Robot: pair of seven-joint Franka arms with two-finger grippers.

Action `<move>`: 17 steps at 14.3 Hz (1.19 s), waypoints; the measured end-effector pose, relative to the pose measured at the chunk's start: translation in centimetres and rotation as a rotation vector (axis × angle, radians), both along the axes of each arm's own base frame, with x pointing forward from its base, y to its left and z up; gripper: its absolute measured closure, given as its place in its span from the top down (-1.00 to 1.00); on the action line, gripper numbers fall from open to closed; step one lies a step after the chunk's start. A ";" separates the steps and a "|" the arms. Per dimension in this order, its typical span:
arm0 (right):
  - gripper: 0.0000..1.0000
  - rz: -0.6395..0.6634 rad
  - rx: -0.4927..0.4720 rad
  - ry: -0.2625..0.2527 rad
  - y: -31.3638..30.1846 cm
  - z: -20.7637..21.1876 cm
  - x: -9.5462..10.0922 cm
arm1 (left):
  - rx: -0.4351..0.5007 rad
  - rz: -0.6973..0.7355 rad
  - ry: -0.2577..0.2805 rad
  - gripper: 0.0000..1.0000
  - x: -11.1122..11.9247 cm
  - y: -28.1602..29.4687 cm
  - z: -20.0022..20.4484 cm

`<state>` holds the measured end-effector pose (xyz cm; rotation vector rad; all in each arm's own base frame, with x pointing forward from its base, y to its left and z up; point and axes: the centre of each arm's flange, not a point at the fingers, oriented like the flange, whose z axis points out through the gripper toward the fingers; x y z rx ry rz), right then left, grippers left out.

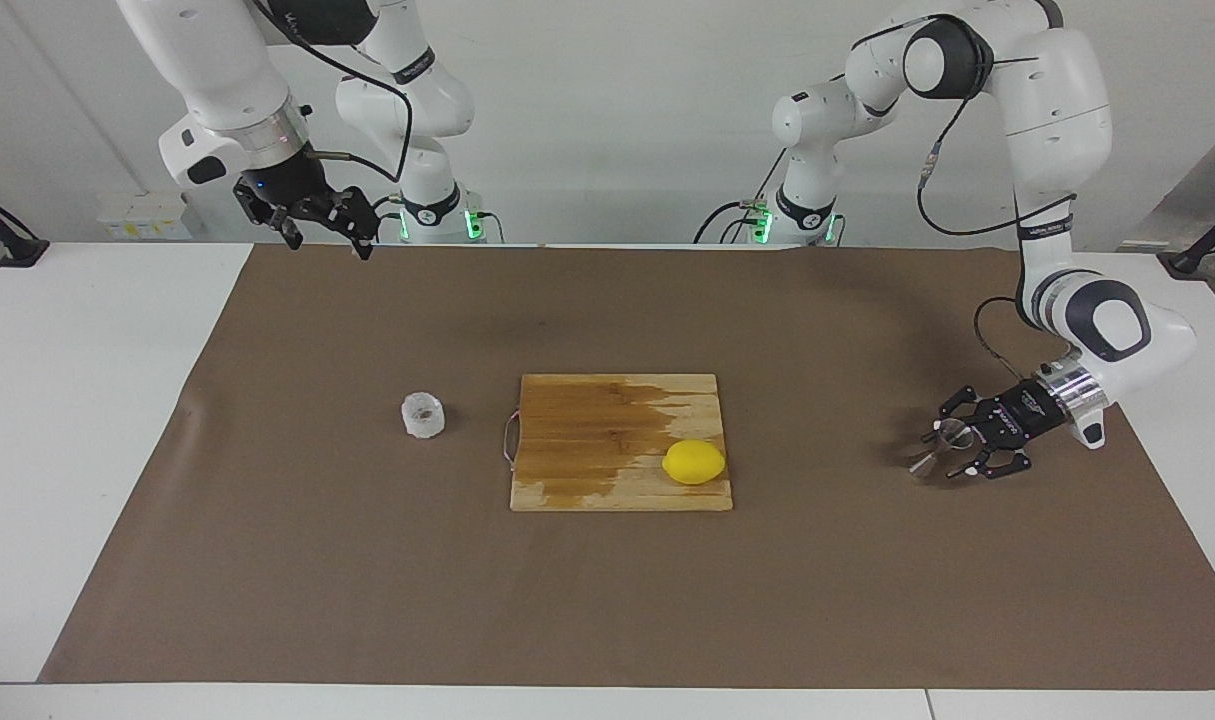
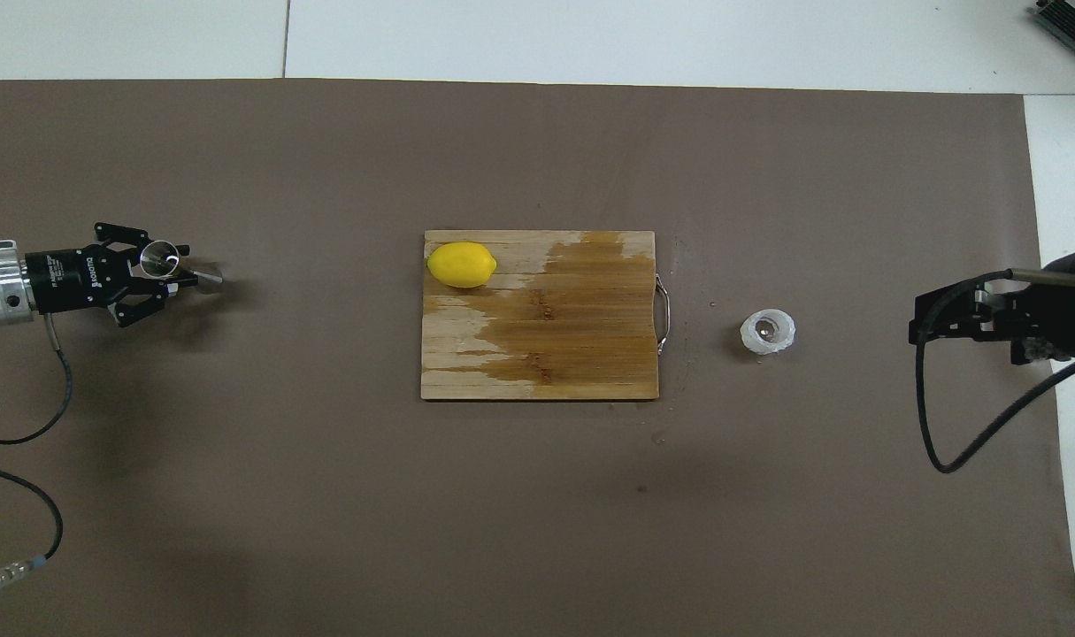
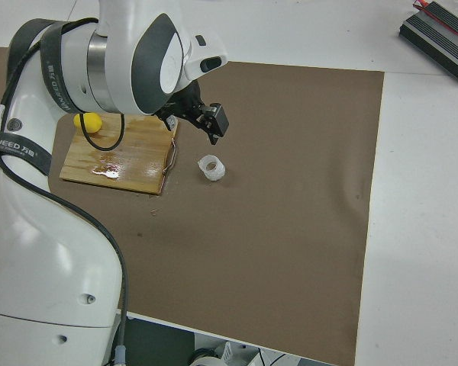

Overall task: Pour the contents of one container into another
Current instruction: 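Close the left gripper around the silver cup, then lift the silver cup with the left gripper over the wooden board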

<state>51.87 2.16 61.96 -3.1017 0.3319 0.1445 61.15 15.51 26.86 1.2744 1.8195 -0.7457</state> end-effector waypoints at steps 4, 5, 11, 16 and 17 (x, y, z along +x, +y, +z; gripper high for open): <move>1.00 0.000 0.000 0.000 0.0 0.0 0.0 | -0.007 0.042 -0.017 -0.58 -0.5 1.7 1.3; 1.00 0.000 0.000 0.000 0.0 0.0 0.0 | -0.009 0.040 -0.020 -0.58 -0.4 1.4 1.8; 1.00 0.000 0.000 0.000 0.0 0.0 0.0 | -0.024 -0.051 -0.053 -0.58 0.7 -4.7 5.3; 1.00 0.000 0.000 0.000 0.0 0.0 0.0 | -0.040 -0.131 -0.045 -0.58 1.9 -15.2 9.6; 1.00 0.000 0.000 0.000 0.0 0.0 0.0 | -0.026 -0.133 -0.041 -0.58 2.1 -17.8 10.4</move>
